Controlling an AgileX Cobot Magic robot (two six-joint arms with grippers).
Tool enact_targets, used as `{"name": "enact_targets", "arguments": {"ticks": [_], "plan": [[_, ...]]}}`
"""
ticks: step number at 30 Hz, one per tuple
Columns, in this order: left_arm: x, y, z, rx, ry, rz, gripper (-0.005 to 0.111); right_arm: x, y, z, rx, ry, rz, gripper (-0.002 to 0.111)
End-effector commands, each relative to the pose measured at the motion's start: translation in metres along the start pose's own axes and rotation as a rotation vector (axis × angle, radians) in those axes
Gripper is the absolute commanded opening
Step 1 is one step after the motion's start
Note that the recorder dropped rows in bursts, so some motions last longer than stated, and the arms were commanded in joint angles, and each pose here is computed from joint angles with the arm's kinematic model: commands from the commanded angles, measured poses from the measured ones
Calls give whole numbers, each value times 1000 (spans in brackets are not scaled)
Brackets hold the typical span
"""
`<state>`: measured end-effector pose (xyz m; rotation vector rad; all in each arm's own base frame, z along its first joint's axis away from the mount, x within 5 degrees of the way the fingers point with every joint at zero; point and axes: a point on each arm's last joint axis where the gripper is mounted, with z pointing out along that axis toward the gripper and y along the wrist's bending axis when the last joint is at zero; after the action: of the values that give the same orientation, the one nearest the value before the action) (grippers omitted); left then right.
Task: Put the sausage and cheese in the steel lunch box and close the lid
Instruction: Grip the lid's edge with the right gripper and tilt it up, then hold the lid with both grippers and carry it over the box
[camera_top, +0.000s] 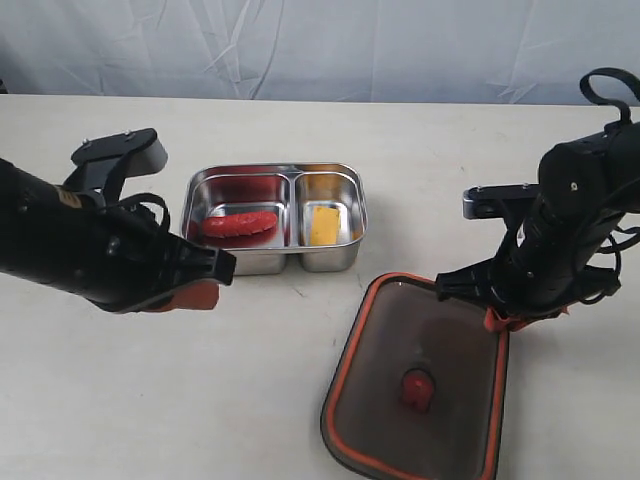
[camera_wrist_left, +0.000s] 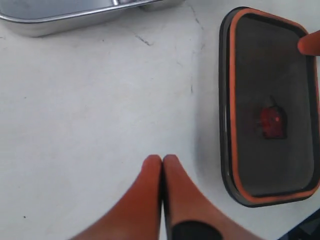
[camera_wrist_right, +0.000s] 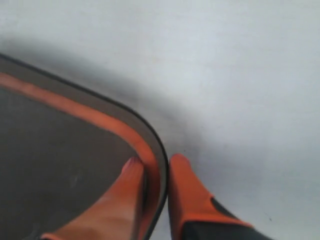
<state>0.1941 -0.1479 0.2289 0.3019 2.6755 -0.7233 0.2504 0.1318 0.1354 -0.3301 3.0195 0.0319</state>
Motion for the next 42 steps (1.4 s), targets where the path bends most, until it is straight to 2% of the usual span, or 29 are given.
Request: {"name": "enact_targets", "arguments": {"ticks": [1, 4, 6, 12, 15, 20, 24, 31, 42], "plan": [[2, -5, -2, 52, 4, -7, 1, 1, -2, -4, 5, -6, -15, -1], [3, -8, -2, 87, 22, 1, 1, 1, -2, -6, 5, -6, -15, -1], [3, -11, -2, 118, 22, -3, 7, 1, -2, -8, 3, -13, -22, -1], [1, -18, -3, 192, 4, -43, 44, 2, -1, -22, -21, -48, -48, -1], [3, -18, -3, 198, 20, -41, 53, 2, -1, -30, -29, -76, -63, -1], [6, -20, -4, 212, 57, -19, 53, 3, -1, -43, -48, -121, -70, -1], [3, -22, -4, 235, 25, -55, 53, 5, 6, -53, -131, -145, -90, -1], [0, -34, -8, 375, -10, -38, 53, 4, 17, -64, -271, -208, -78, -1], [0, -32, -7, 350, -15, 0, 53, 4, 26, -68, -376, -220, -93, -1]]}}
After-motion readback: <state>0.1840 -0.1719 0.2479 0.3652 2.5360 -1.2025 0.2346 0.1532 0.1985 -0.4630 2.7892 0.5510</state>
